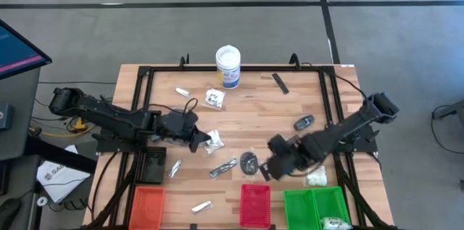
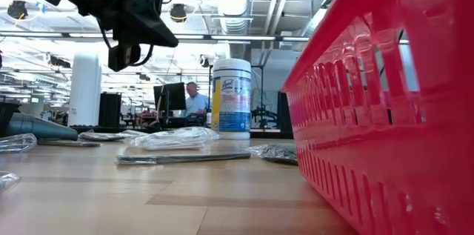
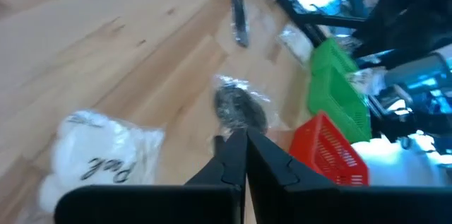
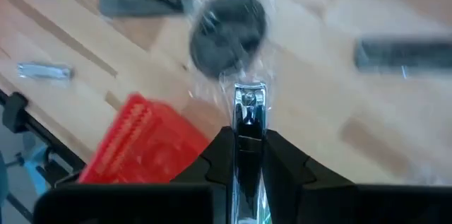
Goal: Pick & Place Travel size toiletries
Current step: Put the silver nail cutter into the left green bin
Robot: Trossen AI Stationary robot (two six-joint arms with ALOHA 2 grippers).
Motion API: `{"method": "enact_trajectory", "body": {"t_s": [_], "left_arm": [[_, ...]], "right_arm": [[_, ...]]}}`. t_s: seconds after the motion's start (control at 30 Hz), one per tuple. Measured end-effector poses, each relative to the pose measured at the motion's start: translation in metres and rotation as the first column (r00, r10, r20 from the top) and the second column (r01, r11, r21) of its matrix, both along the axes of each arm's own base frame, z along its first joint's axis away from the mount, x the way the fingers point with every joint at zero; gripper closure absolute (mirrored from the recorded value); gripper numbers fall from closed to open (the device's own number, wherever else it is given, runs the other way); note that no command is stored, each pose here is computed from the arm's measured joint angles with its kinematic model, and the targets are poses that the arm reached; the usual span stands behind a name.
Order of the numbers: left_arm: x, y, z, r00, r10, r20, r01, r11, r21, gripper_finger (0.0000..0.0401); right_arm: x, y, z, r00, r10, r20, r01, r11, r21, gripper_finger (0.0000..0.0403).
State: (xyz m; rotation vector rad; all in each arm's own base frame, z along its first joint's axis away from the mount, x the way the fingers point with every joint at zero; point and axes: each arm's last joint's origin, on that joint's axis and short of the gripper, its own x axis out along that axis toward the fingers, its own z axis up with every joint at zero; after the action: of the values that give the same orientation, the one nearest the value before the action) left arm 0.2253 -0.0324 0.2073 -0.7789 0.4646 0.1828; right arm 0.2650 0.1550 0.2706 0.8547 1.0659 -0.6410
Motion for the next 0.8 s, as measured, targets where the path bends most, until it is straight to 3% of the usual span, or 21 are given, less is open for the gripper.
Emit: {"method": "enact_trajectory", "body": {"t_s": [0.37, 0.6, 0.8], "left_arm": [[-0.002, -0.019, 0.003, 0.995, -0.09, 0.029, 0.09, 0.996, 0.012, 0.0401], [-0.003, -0.023, 0.003, 0.994, -0.104, 0.035, 0.103, 0.995, 0.01, 0.0401], [-0.002, -0.024, 0.005, 0.993, -0.111, 0.051, 0.111, 0.994, 0.005, 0.0401]], "right_arm": [[-0.066, 0.065, -0.007, 0.975, -0.21, -0.071, 0.214, 0.975, 0.05, 0.0362], [-0.074, 0.09, -0.015, 0.98, -0.185, -0.078, 0.194, 0.973, 0.128, 0.0362], [-0.075, 0.115, -0.037, 0.978, -0.134, -0.16, 0.162, 0.971, 0.176, 0.0362]]}}
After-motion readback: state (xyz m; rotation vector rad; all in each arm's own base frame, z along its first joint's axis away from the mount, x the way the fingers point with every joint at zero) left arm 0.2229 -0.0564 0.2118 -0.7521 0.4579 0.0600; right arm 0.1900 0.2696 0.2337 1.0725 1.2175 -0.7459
